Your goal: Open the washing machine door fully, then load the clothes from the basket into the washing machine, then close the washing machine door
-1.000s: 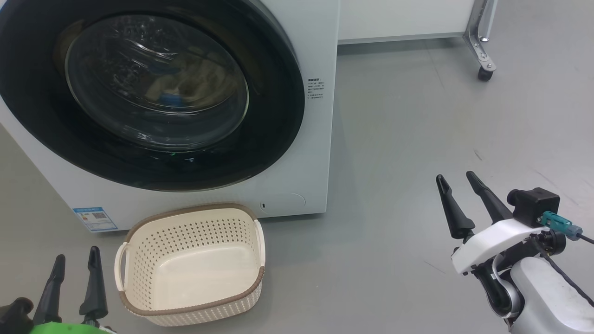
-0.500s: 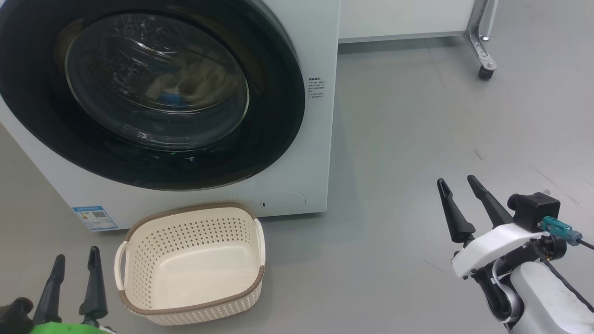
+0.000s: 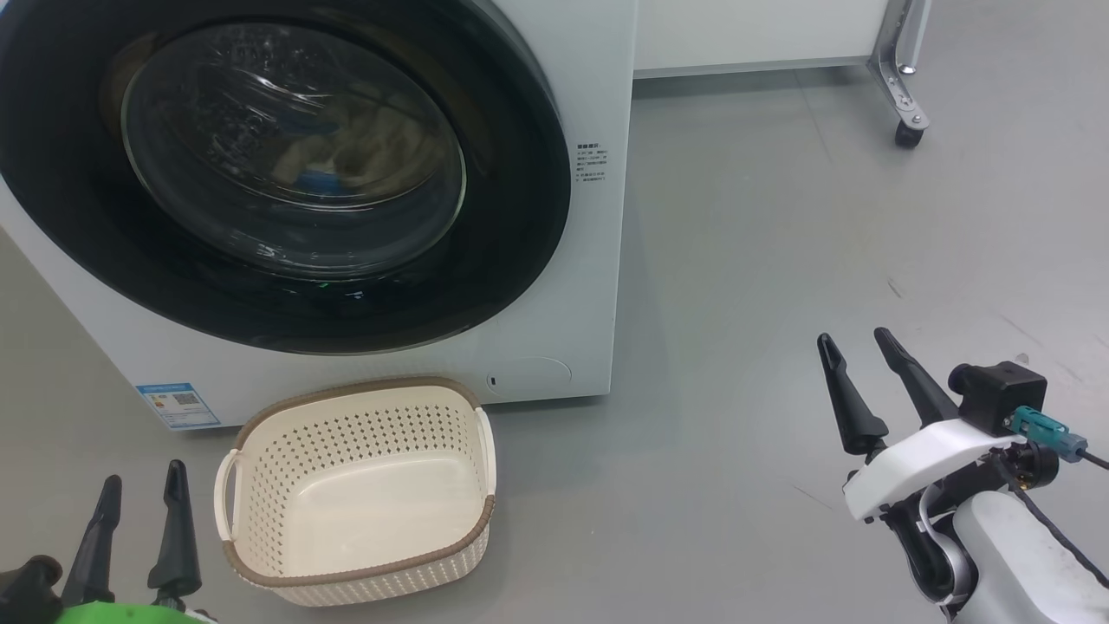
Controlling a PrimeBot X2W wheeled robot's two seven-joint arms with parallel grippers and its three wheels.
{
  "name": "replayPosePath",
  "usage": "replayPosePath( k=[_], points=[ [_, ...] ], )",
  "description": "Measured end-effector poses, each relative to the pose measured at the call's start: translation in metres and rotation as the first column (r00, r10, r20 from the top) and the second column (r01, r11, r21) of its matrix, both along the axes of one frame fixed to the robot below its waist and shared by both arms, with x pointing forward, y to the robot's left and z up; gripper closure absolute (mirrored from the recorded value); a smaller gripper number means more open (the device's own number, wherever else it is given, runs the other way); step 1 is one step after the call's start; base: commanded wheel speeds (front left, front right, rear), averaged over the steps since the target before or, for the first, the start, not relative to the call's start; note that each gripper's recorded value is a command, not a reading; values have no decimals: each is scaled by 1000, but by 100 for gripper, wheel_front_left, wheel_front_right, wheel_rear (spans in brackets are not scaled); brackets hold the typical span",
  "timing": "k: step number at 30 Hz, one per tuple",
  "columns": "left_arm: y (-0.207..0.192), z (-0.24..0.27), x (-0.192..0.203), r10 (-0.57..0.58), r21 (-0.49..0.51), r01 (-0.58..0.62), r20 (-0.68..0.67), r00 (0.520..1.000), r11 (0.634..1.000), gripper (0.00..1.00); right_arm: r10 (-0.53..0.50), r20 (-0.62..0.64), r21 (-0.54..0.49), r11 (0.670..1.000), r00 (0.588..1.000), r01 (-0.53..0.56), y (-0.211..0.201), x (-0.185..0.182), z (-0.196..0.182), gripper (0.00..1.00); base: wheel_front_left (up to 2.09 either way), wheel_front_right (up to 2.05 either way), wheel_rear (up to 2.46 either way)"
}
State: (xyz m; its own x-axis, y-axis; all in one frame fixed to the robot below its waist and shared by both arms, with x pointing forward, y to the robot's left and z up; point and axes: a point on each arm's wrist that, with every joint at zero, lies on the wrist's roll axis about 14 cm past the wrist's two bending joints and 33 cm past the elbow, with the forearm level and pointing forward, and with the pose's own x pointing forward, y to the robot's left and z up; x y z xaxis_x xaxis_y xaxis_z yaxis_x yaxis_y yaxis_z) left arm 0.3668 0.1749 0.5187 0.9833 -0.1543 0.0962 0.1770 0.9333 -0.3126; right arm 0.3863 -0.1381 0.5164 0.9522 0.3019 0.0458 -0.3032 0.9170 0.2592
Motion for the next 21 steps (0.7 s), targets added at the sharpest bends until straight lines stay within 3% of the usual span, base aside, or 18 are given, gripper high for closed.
replayPosePath(
  k=[3, 4, 10, 21],
  points=[
    [0, 0, 0, -1, 0, 1, -1, 1000, 1000, 0, 0, -10, -3, 1000, 1000, 0, 0, -2, -4, 0, 0, 0, 0],
    [-1, -2, -1, -1, -2, 1, -7, 1000, 1000, 100, -1, -16, -2, 1000, 1000, 1, 0, -3, -6, 100, 0, 0, 0],
    [-14, -26, -9, -5, -52, 1, -82, 997, 999, 100, 2, -125, 24, 1000, 992, 1, 10, -23, -42, 100, 0, 0, 0],
    [-8, -29, -9, 15, -154, -34, -123, 992, 988, 100, -44, -161, 135, 989, 986, 66, 0, -16, -38, 100, 0, 0, 0]
  ],
)
